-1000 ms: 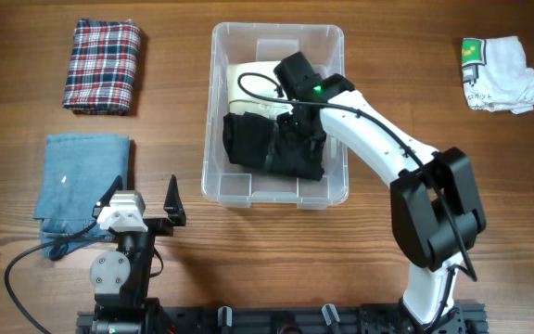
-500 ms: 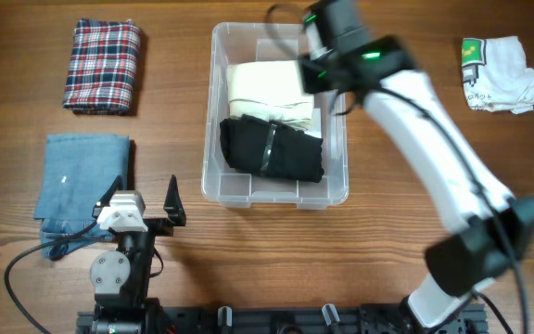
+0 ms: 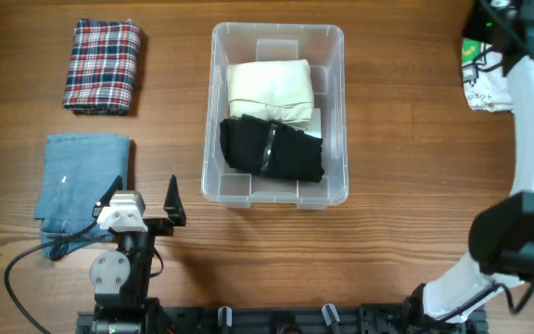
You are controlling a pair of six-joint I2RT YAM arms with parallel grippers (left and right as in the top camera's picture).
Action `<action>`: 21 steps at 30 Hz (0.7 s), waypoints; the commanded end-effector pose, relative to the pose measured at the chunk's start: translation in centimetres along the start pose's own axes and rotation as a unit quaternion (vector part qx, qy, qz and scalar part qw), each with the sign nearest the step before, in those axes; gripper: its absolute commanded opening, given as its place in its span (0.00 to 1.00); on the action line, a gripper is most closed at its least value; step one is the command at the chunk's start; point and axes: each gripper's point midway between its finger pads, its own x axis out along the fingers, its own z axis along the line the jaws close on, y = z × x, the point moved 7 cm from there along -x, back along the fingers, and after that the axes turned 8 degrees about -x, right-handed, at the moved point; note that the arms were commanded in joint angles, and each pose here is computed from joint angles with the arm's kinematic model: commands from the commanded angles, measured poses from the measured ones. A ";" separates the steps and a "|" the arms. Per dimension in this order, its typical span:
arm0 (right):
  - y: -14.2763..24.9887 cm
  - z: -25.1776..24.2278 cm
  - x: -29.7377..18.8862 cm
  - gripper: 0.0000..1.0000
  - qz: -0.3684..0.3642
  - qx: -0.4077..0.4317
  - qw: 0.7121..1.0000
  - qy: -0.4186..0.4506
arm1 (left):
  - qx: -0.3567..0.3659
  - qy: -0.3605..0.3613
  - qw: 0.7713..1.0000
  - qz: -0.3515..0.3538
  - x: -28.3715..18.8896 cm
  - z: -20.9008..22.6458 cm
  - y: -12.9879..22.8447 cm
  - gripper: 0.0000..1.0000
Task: Pack container
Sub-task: 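Open the right gripper and move it right toward the white garment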
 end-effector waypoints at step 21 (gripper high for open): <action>10.4 -13.0 15.4 0.04 0.088 0.053 0.993 0.060 | 0.007 -0.006 1.000 -0.001 0.0 0.2 0.0 1.00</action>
